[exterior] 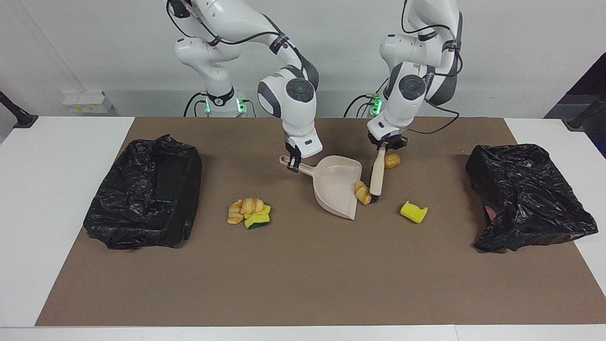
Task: Sweep and dump trash in bin
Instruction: 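Sweep the snack pieces into the dustpan with the left gripper's brush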
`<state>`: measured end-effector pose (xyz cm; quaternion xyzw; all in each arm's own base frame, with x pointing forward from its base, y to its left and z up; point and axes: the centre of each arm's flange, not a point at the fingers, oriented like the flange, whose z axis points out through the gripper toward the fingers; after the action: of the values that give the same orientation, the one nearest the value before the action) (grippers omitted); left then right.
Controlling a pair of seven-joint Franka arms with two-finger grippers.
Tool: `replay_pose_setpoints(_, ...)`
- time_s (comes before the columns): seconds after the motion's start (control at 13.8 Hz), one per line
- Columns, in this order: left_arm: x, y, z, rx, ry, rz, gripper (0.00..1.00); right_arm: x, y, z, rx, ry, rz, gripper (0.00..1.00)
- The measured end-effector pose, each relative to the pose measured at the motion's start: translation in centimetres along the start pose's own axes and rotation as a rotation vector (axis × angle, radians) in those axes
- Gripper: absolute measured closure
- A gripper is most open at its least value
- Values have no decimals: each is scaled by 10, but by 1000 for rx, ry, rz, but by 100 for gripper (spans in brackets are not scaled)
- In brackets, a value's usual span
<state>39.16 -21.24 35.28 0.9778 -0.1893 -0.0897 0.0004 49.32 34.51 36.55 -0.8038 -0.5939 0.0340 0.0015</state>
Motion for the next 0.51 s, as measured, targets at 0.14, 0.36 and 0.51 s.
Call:
replay_pose_setpoints(0.14,-4,39,-5,6,5,-51,74,0,0,0,0,0,0,68)
replay_pose_setpoints(0.36,-12,76,-28,29,-30,-219,74,0,0,0,0,0,0,68)
replay_pose_setpoints(0.51,-16,67,-42,32,-57,-309,74,0,0,0,0,0,0,68)
